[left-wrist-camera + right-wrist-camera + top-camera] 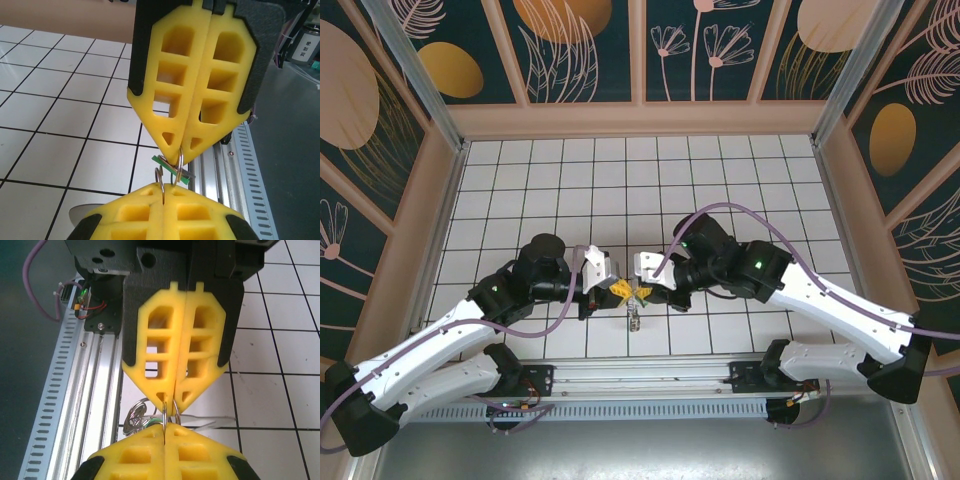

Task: Put the keys on the keyring

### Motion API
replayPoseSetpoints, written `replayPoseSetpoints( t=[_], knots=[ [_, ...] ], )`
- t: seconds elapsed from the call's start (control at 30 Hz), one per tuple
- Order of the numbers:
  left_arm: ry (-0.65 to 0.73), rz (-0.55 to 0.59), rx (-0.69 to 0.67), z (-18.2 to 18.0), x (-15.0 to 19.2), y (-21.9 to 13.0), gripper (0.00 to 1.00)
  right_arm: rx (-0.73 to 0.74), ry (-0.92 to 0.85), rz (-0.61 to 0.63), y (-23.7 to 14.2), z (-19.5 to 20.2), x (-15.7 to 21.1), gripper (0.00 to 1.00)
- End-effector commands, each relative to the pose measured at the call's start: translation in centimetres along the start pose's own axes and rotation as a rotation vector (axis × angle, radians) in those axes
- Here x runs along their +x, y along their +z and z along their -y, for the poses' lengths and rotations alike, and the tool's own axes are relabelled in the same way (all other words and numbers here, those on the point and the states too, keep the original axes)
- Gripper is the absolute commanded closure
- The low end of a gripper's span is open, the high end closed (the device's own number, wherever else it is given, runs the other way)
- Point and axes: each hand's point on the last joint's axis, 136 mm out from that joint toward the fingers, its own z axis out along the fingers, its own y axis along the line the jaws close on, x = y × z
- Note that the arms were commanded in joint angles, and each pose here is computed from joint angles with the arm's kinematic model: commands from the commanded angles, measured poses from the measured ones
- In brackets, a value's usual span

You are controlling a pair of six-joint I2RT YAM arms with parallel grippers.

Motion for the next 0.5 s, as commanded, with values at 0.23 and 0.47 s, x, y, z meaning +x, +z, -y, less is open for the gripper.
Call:
replayPoseSetpoints(
  t=[0.23, 0.47],
  knots=[
    [0.103, 0.148, 0.019, 0.91, -4.51, -1.08, 1.00, 0.044, -0.021, -0.098, 0.60, -0.01, 2.51, 1.00],
    [0.102, 0.149, 0.021, 0.93, -4.53, -1.10, 1.00, 0.065, -0.033, -0.093, 0.38, 0.22, 2.36, 1.00]
  ],
)
